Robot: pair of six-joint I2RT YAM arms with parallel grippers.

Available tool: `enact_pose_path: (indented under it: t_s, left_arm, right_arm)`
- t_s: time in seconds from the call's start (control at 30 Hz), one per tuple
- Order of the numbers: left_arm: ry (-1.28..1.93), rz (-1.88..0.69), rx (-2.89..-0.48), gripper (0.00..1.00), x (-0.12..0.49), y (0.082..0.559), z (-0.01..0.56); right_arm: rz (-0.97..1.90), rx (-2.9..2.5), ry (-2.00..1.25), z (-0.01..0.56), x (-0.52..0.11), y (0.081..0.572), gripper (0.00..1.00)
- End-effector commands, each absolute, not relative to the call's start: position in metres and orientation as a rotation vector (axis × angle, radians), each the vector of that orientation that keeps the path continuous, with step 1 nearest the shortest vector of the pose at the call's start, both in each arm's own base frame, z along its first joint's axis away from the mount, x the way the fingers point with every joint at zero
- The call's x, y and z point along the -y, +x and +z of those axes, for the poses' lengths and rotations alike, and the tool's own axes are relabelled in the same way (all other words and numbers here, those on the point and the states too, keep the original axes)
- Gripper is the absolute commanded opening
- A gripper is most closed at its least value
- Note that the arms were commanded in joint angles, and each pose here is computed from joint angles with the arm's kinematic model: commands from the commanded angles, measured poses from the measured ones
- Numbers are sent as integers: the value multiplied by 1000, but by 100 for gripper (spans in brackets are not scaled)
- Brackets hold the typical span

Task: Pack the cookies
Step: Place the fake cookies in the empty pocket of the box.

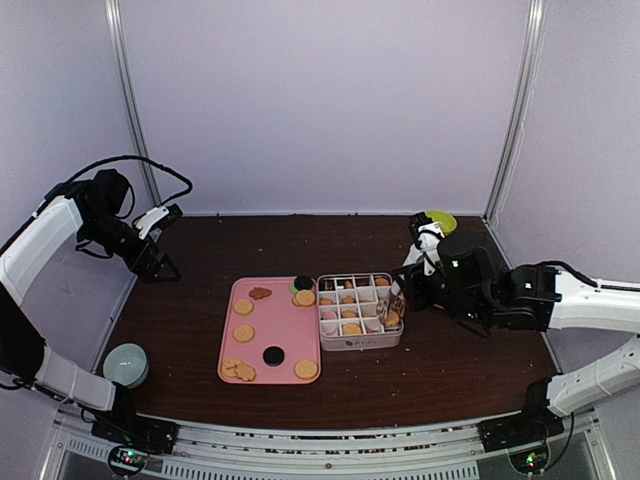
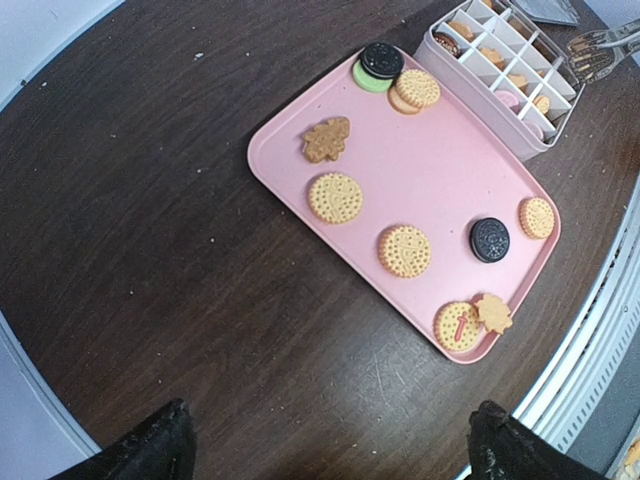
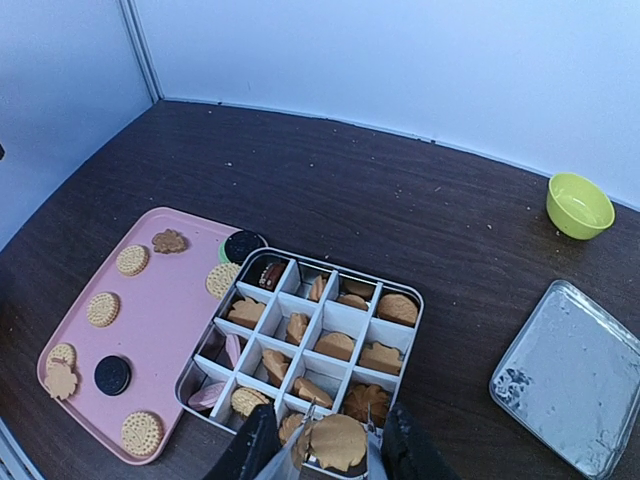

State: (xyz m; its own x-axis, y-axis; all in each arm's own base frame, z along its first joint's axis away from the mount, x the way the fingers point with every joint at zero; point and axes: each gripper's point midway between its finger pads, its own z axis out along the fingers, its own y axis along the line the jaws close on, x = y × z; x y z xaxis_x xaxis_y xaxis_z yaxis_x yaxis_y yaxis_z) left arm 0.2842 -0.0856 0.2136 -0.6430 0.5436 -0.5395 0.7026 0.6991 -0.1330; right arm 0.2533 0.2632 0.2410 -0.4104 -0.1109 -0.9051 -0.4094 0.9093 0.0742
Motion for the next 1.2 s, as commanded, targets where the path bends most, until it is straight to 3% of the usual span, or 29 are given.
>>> enact_pose_path:
  t_s: [0.0, 0.77, 1.17]
  left_arm:
    - [962, -473, -2413, 98, 87, 287, 219]
    - [962, -472, -2402, 98, 87, 287, 225]
    - [966, -471, -2404, 98, 87, 286, 225]
  right_arm:
    - [315, -1975, -305, 243, -251, 255, 27]
    - [299, -1978, -339, 242, -263, 260, 43]
    - [344, -1907, -327, 278, -267, 262, 37]
